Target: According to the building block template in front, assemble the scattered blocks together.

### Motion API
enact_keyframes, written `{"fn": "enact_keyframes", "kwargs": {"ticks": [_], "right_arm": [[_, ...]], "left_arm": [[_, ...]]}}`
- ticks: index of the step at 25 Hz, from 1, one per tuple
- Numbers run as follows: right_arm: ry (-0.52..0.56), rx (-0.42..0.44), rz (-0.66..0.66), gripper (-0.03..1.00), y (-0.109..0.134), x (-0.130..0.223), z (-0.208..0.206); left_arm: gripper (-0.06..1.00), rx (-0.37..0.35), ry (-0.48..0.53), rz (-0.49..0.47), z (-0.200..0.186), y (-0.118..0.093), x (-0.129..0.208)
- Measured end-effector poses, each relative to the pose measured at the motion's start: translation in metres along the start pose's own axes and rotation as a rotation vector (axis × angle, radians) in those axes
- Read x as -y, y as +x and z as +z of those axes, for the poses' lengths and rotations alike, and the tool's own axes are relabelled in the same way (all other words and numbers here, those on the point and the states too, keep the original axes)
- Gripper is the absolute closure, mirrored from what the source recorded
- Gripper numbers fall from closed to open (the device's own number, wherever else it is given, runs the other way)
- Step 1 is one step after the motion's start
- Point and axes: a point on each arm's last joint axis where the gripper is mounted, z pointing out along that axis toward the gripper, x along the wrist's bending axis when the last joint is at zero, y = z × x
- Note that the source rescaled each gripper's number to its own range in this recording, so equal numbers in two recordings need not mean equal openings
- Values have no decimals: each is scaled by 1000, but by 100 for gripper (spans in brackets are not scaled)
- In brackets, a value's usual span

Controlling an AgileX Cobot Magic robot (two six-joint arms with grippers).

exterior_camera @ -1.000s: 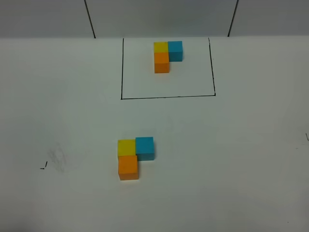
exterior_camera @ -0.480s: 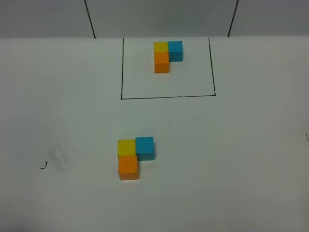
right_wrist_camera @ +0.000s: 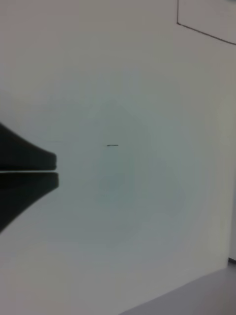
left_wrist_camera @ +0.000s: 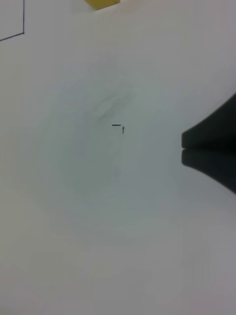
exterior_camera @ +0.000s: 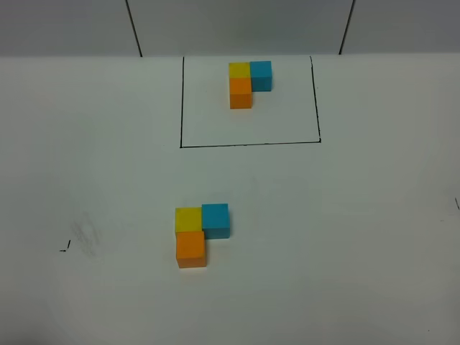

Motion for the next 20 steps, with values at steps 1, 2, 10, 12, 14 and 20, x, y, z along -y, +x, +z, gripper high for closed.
{"fn": "enact_keyframes", "kwargs": {"ticks": [1,2,10,12,14,20], "right_arm": [[0,0,0,95,0,0,0],[0,0,0,95,0,0,0],[0,0,0,95,0,0,0],[0,0,0,95,0,0,0],[0,0,0,95,0,0,0],[0,0,0,95,0,0,0]], "left_arm": [[94,0,0,0,0,0,0],[94,0,0,0,0,0,0],[94,0,0,0,0,0,0],[94,0,0,0,0,0,0],[94,0,0,0,0,0,0],[94,0,0,0,0,0,0]]}}
